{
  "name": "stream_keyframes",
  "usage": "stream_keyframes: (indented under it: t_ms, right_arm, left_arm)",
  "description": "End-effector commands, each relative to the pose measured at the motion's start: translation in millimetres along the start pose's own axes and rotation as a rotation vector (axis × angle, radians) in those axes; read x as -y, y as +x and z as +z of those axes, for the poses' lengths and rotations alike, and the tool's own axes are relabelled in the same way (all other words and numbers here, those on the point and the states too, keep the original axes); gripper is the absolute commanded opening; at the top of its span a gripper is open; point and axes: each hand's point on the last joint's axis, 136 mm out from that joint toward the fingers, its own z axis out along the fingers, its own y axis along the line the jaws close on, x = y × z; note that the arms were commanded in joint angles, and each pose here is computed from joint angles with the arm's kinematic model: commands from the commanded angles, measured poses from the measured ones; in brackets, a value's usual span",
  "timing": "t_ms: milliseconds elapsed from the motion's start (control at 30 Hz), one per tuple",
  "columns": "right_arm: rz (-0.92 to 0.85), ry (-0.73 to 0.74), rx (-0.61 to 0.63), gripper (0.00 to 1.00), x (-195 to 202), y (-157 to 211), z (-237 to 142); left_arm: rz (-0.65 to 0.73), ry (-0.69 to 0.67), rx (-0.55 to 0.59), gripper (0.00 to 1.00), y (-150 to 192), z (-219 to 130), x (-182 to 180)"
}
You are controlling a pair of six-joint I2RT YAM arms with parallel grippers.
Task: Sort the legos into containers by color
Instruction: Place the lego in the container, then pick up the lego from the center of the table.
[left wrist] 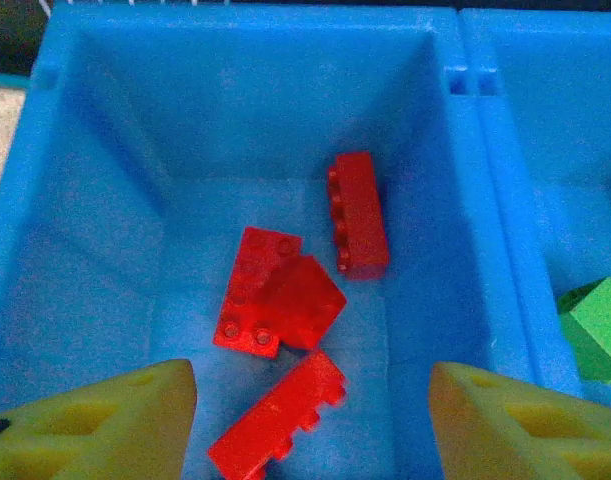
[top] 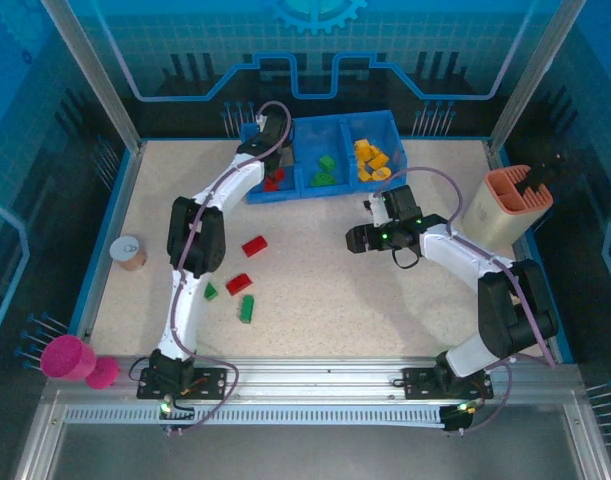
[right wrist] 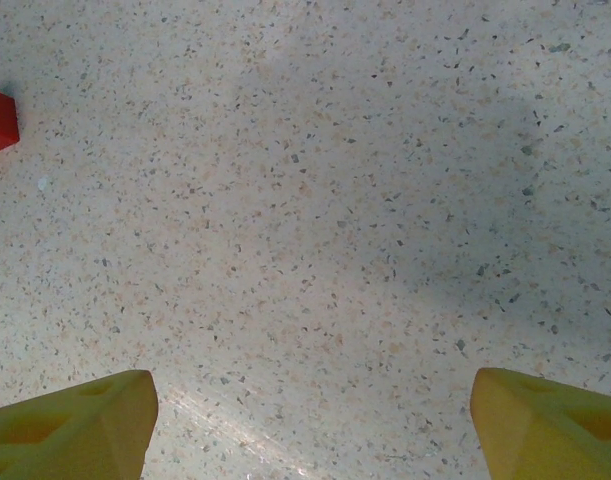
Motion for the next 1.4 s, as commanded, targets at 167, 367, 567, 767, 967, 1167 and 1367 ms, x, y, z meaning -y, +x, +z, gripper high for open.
stream_keyframes:
  t_ms: [167,367,567,767,967,1167,1367]
  right_arm:
    - [-0.057,-0.014,0.026,0.83,-21,-13,-7]
    - [-0.096,-0.025,0.034,0.83,-33,-18,-6]
    - [-0.16,-0.016,0.038,0.84,-43,-27,-14]
    - [-0.164,0.001,0.045,0.84,-43,-33,-17]
    - [-0.164,0.013,0.042,0.84,-44,-30,-20]
    - [-0.157,0.018,0.024,0.84,-43,-29,-11]
    - [-0.172,0.011,0.024,0.85,-51,-35,-7]
  left_arm:
    - [0.123,0.163,0.169,0.69,-68,-114,3]
    - [0.362,0.137,0.117,0.76,-15,-150,-34]
    - [0.664,0.272,-0.083,0.82,76,-145,-44]
    - [0.843,0.402,-0.226,0.82,149,-118,-63]
    - [0.862,0.458,-0.298,0.82,173,-113,-66]
    - [0.881,0.478,-0.387,0.83,205,-107,-72]
    - [0.938,0.443,-0.443,0.82,227,-107,-83]
